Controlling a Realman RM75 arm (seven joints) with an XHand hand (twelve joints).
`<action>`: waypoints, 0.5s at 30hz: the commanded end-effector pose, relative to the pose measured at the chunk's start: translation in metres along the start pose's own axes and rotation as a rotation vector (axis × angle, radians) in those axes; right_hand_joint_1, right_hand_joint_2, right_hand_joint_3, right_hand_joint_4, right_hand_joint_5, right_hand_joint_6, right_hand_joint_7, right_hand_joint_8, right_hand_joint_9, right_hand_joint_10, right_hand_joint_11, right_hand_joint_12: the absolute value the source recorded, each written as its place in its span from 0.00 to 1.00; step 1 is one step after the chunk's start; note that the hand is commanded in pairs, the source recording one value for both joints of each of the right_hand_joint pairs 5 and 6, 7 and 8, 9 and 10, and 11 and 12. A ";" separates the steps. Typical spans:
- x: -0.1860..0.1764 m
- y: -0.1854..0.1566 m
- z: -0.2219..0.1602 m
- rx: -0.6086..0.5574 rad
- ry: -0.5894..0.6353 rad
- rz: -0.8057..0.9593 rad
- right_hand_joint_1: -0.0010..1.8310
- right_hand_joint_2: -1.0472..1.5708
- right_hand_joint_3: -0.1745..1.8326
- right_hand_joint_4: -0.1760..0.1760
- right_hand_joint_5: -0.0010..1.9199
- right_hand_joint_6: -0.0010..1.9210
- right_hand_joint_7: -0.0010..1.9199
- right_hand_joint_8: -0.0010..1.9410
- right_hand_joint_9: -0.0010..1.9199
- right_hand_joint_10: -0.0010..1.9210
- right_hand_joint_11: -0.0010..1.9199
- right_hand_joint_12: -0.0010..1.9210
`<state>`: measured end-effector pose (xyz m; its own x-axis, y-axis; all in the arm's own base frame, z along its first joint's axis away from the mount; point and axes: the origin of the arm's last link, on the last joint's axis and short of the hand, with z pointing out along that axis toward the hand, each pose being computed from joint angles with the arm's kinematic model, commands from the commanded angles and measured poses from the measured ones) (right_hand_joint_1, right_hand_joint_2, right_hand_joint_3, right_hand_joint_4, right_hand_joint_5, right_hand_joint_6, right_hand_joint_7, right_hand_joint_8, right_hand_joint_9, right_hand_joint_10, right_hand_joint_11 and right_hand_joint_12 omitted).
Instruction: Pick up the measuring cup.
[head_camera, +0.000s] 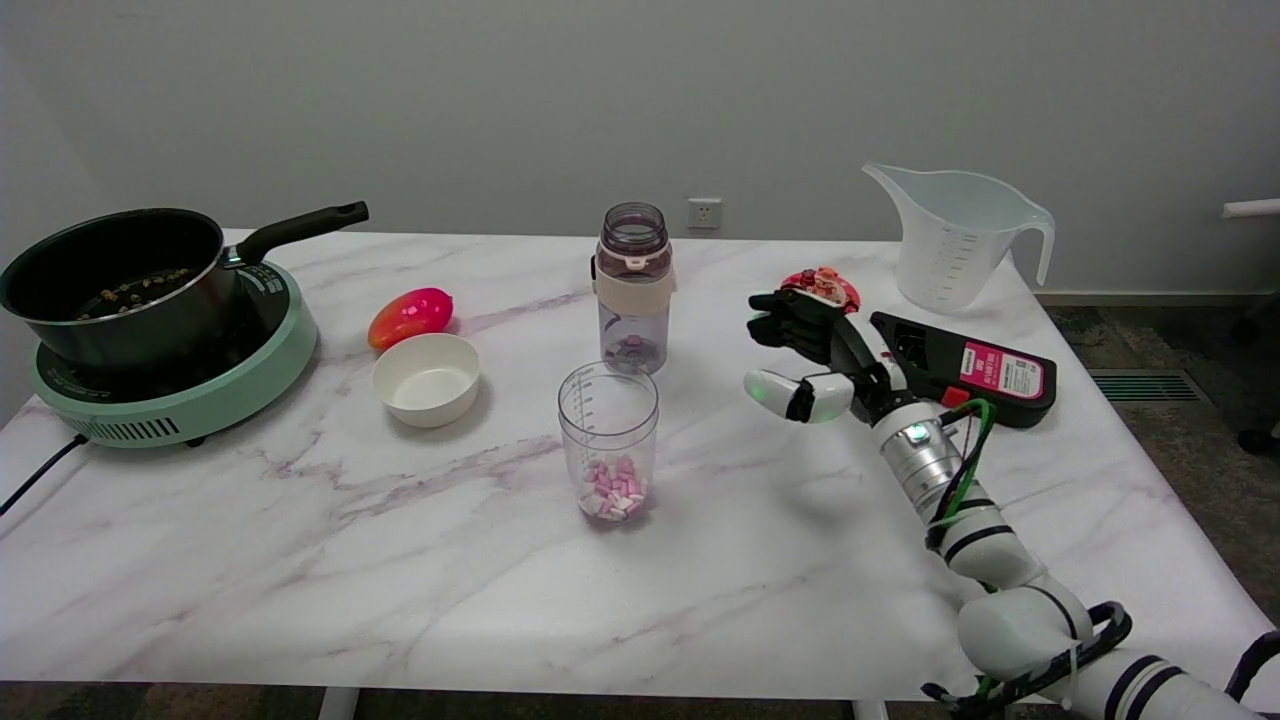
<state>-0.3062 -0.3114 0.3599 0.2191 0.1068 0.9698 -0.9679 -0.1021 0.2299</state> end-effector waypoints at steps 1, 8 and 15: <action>-0.041 -0.018 -0.046 0.033 0.082 -0.021 0.61 0.39 0.63 0.50 0.29 0.29 0.36 0.36 0.34 0.34 0.29 0.29; -0.063 -0.028 -0.060 0.065 0.038 -0.013 0.62 0.38 0.65 0.50 0.28 0.28 0.36 0.35 0.34 0.34 0.30 0.30; -0.095 -0.034 -0.055 0.108 -0.018 -0.297 0.62 0.37 0.65 0.50 0.25 0.24 0.35 0.35 0.35 0.35 0.30 0.30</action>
<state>-0.3039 -0.2777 0.3133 0.2384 0.1363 0.9616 -0.9551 -0.1464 0.2575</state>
